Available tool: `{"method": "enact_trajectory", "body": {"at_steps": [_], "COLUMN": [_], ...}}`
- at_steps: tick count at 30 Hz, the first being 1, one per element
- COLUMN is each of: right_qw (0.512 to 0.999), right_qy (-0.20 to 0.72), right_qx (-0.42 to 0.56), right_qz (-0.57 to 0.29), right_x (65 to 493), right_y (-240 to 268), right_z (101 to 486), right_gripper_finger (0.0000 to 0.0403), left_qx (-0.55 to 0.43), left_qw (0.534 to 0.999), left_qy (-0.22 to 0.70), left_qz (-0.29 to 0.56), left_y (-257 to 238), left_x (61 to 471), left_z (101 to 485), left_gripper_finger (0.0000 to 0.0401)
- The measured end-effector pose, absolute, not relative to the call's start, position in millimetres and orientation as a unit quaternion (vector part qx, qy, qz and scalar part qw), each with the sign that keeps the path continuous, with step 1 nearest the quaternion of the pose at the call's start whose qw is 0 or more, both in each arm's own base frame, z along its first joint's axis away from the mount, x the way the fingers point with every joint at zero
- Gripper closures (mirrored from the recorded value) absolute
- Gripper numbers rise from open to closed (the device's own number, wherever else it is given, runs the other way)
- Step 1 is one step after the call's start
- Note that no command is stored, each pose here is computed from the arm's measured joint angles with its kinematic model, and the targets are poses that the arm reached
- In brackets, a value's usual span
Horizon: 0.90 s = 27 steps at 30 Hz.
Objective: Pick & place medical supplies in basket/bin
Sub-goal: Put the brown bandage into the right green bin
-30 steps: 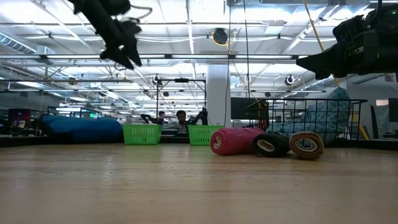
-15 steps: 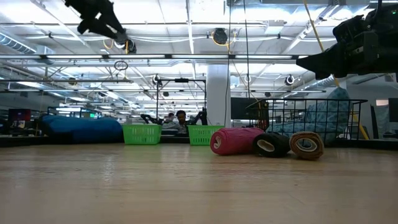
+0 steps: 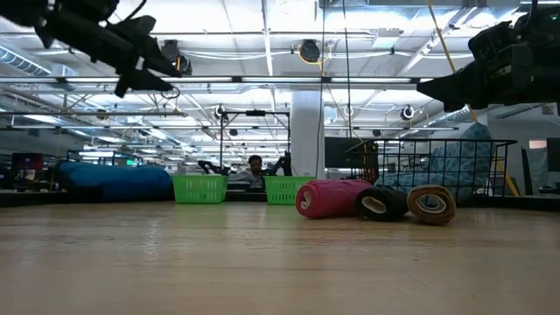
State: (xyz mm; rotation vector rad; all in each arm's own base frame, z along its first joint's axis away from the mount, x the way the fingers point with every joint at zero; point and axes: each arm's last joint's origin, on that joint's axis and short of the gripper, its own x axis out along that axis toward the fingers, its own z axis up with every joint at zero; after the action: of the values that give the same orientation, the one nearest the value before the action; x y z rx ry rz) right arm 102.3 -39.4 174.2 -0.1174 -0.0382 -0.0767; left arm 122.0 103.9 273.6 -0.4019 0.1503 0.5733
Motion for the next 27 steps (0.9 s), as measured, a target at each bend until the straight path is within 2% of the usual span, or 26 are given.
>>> {"method": "enact_trajectory", "body": {"at_steps": [6, 17, 23, 27], "right_qw": [0.997, 0.997, 0.997, 0.997], "right_qy": [-0.019, -0.019, -0.019, -0.019], "right_qx": [-0.059, -0.059, -0.059, -0.059], "right_qz": [-0.038, -0.038, -0.038, -0.038], "right_x": [102, 102, 102, 102], "right_y": [-39, -39, -39, -39], "right_z": [174, 174, 174, 174], "right_gripper_finger": [0.0398, 0.0398, 0.0398, 0.0399], "left_qx": [-0.187, -0.149, -0.131, -0.082], "left_qw": [0.965, 0.987, 0.986, 0.993], "left_qy": [0.01, -0.049, -0.051, -0.013], "left_qz": [0.186, -0.029, -0.091, -0.08], "left_y": [96, 44, 20, 11], "left_x": [141, 175, 173, 173], "left_z": [252, 267, 272, 266], "left_gripper_finger": [0.0192, 0.0192, 0.0192, 0.0192]}}
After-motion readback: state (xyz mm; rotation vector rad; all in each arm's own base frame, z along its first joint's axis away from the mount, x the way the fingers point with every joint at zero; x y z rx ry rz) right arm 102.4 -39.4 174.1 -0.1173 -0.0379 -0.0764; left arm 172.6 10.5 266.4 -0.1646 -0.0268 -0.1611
